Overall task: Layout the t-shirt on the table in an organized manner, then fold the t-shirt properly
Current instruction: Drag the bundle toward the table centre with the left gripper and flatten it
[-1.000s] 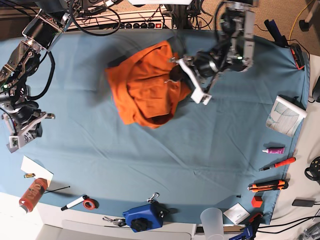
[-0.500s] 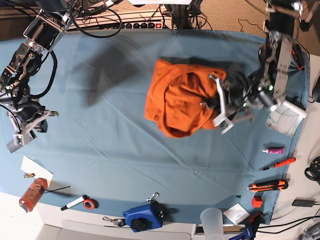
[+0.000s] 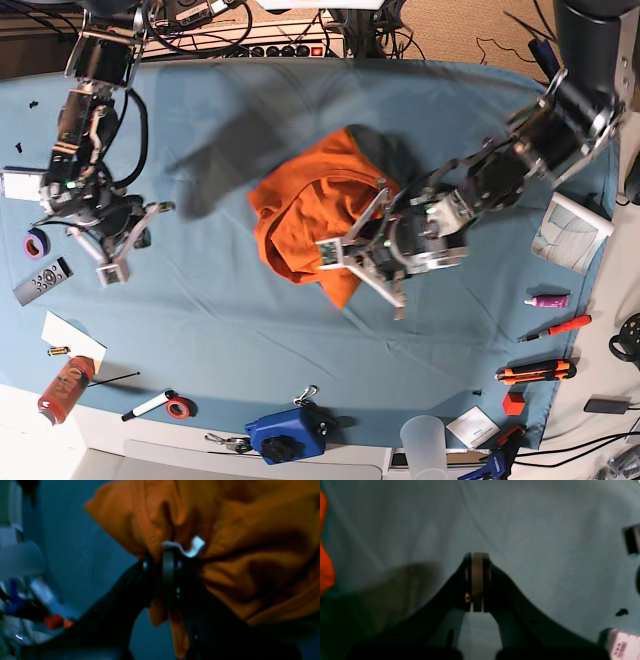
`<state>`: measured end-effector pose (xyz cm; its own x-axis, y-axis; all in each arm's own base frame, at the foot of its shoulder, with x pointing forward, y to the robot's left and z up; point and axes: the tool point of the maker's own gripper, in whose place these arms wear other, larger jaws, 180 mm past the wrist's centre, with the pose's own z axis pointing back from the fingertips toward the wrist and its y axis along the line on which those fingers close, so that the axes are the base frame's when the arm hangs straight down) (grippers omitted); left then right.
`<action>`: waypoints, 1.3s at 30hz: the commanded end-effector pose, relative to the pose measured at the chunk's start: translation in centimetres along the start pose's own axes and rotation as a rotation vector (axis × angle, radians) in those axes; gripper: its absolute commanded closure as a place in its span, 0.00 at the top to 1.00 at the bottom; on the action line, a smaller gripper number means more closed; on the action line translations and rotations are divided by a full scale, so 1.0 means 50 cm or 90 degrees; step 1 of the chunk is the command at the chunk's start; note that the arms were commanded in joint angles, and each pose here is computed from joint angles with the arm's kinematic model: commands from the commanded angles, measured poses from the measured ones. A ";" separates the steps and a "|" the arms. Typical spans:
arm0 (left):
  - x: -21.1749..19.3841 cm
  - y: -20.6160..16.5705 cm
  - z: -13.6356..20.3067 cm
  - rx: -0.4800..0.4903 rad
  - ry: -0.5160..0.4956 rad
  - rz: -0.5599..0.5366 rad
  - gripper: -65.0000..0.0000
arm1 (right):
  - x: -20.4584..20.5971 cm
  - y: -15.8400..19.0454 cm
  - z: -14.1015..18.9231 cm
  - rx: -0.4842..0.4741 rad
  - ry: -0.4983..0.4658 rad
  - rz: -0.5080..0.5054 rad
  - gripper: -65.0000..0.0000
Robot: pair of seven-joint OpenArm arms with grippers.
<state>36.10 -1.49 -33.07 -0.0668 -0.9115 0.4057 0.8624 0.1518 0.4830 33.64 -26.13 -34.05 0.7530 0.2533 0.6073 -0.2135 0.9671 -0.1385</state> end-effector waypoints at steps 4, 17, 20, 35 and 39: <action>0.048 0.059 -0.025 0.044 0.004 -0.051 0.00 | 0.017 -0.019 0.007 -0.032 -0.022 0.009 0.00; 0.078 0.145 -0.039 0.141 0.008 -0.017 0.44 | 0.015 -0.021 0.007 -0.034 -0.021 0.007 0.00; 0.084 0.180 -0.028 0.205 -0.006 0.054 0.44 | 0.015 -0.020 0.007 -0.034 -0.021 0.007 0.00; -0.173 0.252 0.108 0.513 0.298 0.320 0.00 | 0.025 -0.008 0.008 -0.012 -0.038 -0.004 0.00; -0.267 0.215 0.129 0.473 0.324 0.450 0.00 | 0.036 0.018 0.009 0.033 -0.057 -0.008 0.00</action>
<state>41.97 14.47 -30.41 0.7007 -0.5508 0.4534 0.1484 0.7341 0.6626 33.53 -24.46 -34.34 0.7339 0.2319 0.6385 -0.2420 0.9675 -0.0731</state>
